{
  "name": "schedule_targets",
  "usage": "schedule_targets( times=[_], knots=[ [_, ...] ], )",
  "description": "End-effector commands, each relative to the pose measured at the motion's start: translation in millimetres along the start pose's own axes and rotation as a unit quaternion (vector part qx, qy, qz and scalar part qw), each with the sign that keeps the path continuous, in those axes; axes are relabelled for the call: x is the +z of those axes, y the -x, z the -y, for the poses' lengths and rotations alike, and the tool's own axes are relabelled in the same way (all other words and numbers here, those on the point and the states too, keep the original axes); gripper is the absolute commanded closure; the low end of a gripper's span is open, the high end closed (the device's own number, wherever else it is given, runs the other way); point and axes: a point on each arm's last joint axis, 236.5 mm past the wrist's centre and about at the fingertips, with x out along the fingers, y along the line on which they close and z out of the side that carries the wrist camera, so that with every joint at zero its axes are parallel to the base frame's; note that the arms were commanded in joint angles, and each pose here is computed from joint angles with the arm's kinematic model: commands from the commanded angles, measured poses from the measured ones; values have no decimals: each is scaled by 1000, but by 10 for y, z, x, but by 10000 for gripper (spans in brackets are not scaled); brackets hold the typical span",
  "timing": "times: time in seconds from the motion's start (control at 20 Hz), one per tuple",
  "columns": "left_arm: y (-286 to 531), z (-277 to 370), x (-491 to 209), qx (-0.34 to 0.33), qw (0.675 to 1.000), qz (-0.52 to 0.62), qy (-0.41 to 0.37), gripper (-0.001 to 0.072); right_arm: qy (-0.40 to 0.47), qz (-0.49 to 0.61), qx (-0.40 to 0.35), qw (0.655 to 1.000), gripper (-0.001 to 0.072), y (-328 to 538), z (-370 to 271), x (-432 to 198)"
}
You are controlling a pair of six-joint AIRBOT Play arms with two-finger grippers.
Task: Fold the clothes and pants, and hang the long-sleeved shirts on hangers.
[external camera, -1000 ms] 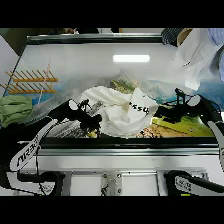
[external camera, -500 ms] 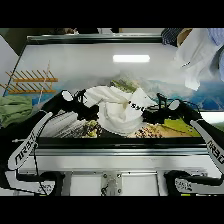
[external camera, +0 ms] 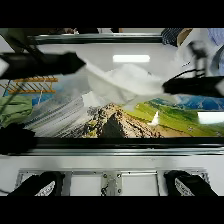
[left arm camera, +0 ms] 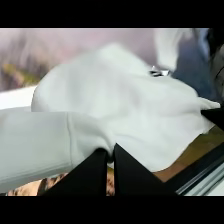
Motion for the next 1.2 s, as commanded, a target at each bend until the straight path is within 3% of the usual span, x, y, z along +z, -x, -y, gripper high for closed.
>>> schedule_targets(
  times=[0.0,0.2,0.4,0.6,0.8,1.0,1.15],
  knots=[
    [1281,1106,821,-62,970,211,-107,688,28,212,-9,977,676,1703,-449,773],
    [1803,1545,1142,-81,935,306,-158,688,22,330,14,944,676,2506,-714,1040],
    [1457,1351,1373,-48,943,291,-155,688,4,323,40,946,676,2396,-777,1092],
    [528,308,1369,36,973,217,-71,688,-13,256,61,965,676,1802,-748,1108],
    [-390,-1235,693,147,986,67,41,688,-13,137,92,986,676,712,-884,907],
    [-783,-2281,-428,217,961,-103,136,688,38,-8,154,987,676,-504,-1686,189],
    [-692,-2777,-896,252,938,-147,189,688,85,-71,204,973,675,-1002,-2466,-383]
  ],
)
